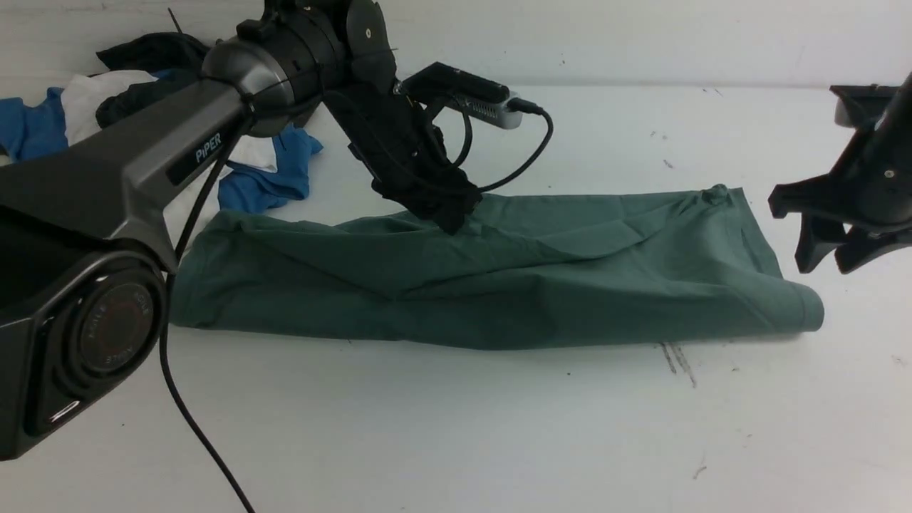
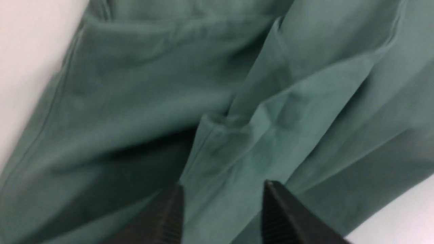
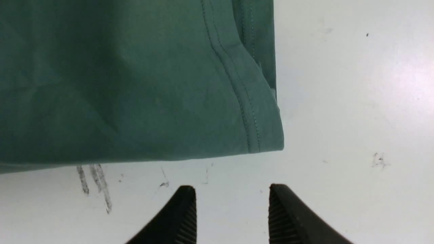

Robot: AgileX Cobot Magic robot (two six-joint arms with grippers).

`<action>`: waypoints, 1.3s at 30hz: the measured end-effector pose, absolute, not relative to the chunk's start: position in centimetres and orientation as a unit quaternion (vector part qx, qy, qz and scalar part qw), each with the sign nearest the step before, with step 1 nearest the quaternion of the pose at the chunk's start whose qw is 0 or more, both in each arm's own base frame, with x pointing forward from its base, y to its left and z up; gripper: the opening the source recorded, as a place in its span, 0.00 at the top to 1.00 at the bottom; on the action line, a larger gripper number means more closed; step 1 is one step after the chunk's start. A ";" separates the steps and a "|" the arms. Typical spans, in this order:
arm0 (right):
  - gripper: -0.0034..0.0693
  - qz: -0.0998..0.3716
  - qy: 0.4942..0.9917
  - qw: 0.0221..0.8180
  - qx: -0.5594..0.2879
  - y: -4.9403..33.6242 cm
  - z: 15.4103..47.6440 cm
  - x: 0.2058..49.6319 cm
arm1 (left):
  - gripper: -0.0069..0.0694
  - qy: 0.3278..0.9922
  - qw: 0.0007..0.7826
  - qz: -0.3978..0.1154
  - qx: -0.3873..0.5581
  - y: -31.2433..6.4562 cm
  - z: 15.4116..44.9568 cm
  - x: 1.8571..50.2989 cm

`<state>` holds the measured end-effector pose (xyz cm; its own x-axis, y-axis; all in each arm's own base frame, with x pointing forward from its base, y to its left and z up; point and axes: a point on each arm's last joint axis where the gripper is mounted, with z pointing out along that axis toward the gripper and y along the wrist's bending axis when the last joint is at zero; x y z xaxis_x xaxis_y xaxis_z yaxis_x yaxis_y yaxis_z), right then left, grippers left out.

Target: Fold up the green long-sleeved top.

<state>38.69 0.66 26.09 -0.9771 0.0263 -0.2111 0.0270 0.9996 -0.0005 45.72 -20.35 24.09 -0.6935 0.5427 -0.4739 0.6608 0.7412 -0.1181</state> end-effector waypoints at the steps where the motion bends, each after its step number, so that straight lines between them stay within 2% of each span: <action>1: 0.56 -0.002 0.995 0.103 0.013 0.7 25.8 38.8 | 0.40 0.906 0.216 -0.151 0.331 -20.6 23.9 45.9; 5: 0.56 -0.002 0.995 0.094 0.013 0.7 25.1 39.0 | 0.32 0.902 0.214 -0.167 0.335 -21.1 22.4 46.3; 9: 0.56 -0.002 0.996 0.088 0.013 0.7 24.6 39.2 | 0.33 0.903 0.208 -0.170 0.336 -21.4 20.1 46.9; 11: 0.56 -0.002 0.996 0.086 0.013 0.7 24.5 39.2 | 0.36 0.903 0.208 -0.171 0.335 -21.5 19.7 47.0; 12: 0.56 -0.002 0.996 0.086 0.013 0.7 24.5 39.2 | 0.46 0.903 0.210 -0.170 0.333 -21.5 19.1 47.2; 13: 0.56 -0.002 0.996 0.086 0.013 0.7 24.5 39.2 | 0.48 0.903 0.211 -0.171 0.332 -21.6 19.1 47.3; 14: 0.56 -0.002 0.996 0.086 0.013 0.7 24.5 39.2 | 0.63 0.901 0.219 -0.173 0.331 -21.6 19.0 47.5; 15: 0.56 -0.002 0.996 0.086 0.013 0.7 24.5 39.2 | 0.73 0.900 0.222 -0.175 0.332 -21.6 19.2 47.5; 17: 0.56 -0.002 0.996 0.086 0.013 0.7 24.5 39.2 | 0.85 0.894 0.237 -0.180 0.335 -21.4 19.9 47.9; 18: 0.56 -0.002 0.996 0.086 0.013 0.7 24.5 39.2 | 0.87 0.891 0.246 -0.185 0.332 -21.4 20.5 48.1; 24: 0.56 -0.002 0.996 0.086 0.013 0.7 24.5 39.2 | 0.89 0.873 0.314 -0.206 0.311 -20.4 24.0 49.5; 30: 0.56 -0.002 0.996 0.086 0.013 0.7 24.5 39.2 | 0.89 0.858 0.396 -0.199 0.259 -19.0 25.5 51.4; 33: 0.56 -0.002 0.996 0.086 0.013 0.7 24.5 39.2 | 0.89 0.854 0.414 -0.201 0.242 -18.9 25.1 52.0; 39: 0.56 -0.002 0.996 0.089 0.013 0.7 24.5 39.3 | 0.82 0.871 0.393 -0.210 0.205 -19.0 21.8 52.9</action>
<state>39.29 0.67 24.49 -0.9837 0.0261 -0.1778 0.0269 0.9996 -0.0021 52.90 -18.98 21.80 -0.6060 0.1925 -0.7718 0.5231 0.8274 -0.2043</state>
